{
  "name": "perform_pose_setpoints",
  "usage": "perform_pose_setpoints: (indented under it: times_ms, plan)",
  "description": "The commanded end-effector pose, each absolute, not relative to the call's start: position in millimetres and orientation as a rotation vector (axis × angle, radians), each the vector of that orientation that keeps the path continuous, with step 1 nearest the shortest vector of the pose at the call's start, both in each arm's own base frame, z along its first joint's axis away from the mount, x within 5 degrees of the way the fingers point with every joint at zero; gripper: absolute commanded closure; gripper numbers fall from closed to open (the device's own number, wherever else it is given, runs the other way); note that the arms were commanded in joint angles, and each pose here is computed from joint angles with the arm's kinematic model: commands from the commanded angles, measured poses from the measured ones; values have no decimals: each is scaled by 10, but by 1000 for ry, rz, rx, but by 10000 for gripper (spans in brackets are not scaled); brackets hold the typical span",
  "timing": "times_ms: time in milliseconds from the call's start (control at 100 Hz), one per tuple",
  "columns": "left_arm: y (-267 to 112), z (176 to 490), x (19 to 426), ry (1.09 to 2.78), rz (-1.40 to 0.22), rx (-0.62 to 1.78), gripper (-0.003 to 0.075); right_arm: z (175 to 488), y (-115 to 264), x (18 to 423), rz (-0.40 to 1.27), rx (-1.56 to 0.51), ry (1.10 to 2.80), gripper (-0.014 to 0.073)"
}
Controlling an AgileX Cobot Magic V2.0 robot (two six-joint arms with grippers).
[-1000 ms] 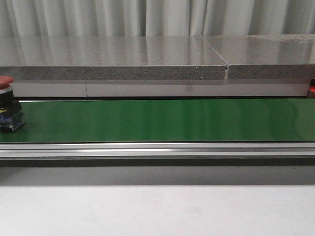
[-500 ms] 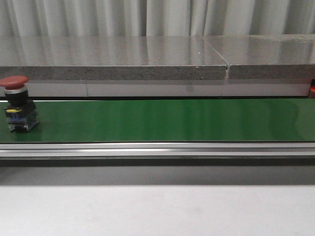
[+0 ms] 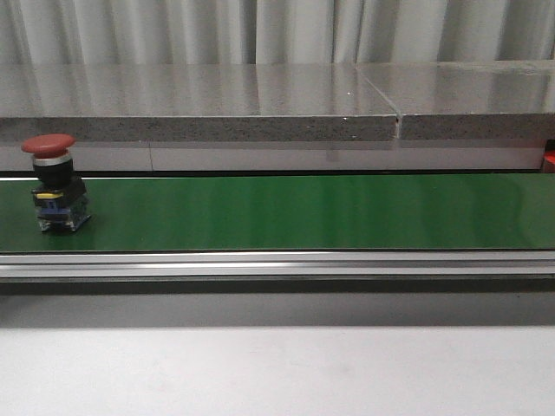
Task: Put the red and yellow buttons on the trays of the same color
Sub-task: 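Lower the left gripper onto a yellow button in the pile and grasp it, then lift the yellow button with the left gripper and set it on the belt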
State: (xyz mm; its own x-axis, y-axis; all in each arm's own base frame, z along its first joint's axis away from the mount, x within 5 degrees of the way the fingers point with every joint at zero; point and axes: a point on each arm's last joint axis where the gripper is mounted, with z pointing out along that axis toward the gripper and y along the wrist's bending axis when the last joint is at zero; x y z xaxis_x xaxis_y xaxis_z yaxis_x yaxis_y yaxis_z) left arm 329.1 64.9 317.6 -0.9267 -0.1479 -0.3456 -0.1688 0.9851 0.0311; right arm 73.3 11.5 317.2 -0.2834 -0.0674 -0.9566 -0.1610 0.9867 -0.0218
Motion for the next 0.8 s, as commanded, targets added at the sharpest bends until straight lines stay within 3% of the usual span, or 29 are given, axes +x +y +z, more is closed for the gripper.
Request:
perform_pose_setpoints:
  times_ms: [0, 280, 520, 790]
  plan:
    - [562, 3278, 3342, 2730, 85, -184, 565, 3311, 114, 740, 85, -166, 1768, 661]
    - [446, 3065, 3476, 2796, 29, -134, 538, 3311, 114, 740, 85, -166, 1768, 661]
    - [432, 3090, 3525, 2733, 0, -140, 216, 3311, 114, 740, 85, -166, 1768, 661]
    - [341, 3495, 3404, 2526, -80, -90, 209, 3311, 114, 740, 85, -166, 1768, 661]
